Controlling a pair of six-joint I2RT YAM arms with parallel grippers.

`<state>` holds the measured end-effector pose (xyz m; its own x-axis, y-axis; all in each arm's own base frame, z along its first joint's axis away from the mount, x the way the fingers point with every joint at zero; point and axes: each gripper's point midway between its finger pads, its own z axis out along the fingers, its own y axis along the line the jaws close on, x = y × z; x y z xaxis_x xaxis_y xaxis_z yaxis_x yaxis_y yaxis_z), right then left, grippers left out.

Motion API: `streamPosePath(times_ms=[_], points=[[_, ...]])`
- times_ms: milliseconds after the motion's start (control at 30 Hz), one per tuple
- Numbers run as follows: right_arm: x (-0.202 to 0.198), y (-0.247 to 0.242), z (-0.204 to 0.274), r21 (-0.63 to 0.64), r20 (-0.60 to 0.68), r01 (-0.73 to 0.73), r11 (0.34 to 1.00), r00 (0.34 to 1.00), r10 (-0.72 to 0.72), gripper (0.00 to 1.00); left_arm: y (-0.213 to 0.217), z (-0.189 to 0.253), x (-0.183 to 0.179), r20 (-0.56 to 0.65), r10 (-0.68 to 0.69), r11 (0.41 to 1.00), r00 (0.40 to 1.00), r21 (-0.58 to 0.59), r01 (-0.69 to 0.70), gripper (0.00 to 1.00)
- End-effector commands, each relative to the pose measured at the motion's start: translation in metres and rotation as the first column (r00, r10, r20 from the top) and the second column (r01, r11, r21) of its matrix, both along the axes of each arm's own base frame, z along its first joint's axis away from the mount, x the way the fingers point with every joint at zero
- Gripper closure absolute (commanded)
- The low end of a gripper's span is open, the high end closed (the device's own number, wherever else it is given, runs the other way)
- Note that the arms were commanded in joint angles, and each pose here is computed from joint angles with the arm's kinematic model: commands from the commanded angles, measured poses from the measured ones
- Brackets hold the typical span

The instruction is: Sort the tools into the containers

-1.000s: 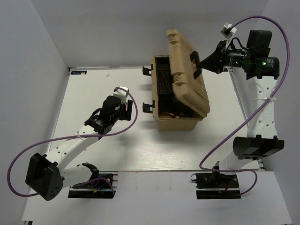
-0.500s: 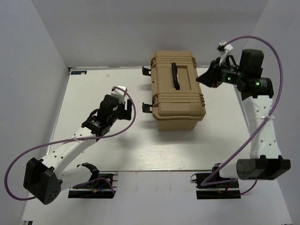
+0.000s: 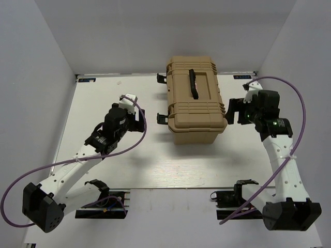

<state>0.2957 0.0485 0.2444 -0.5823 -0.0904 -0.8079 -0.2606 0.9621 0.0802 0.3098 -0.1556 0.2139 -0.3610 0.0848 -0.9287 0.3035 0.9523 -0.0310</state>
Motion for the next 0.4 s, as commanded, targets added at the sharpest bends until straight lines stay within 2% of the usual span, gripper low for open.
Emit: streamPosePath(times_ms=[0, 33, 167, 367], points=[[0.000, -0.013, 0.004, 0.006, 0.071, 0.099, 0.995, 0.993, -0.099, 0.10, 0.002, 0.010, -0.003, 0.037, -0.007, 1.000, 0.999, -0.014, 0.008, 0.04], [-0.003, -0.011, -0.013, 0.015, 0.058, 0.096, 0.995, 0.994, -0.097, 0.10, 0.004, 0.012, -0.005, 0.040, -0.007, 1.000, 0.999, -0.015, 0.008, 0.01], [-0.014, -0.009, -0.041, 0.028, 0.059, 0.083, 0.996, 0.995, -0.085, 0.10, 0.005, 0.018, -0.007, 0.058, -0.010, 1.000, 0.998, -0.017, 0.011, 0.01], [-0.023, -0.009, -0.062, 0.022, 0.044, 0.067, 0.998, 0.997, -0.068, 0.10, 0.005, 0.018, -0.007, 0.058, -0.010, 1.000, 0.998, -0.017, 0.011, 0.01]])
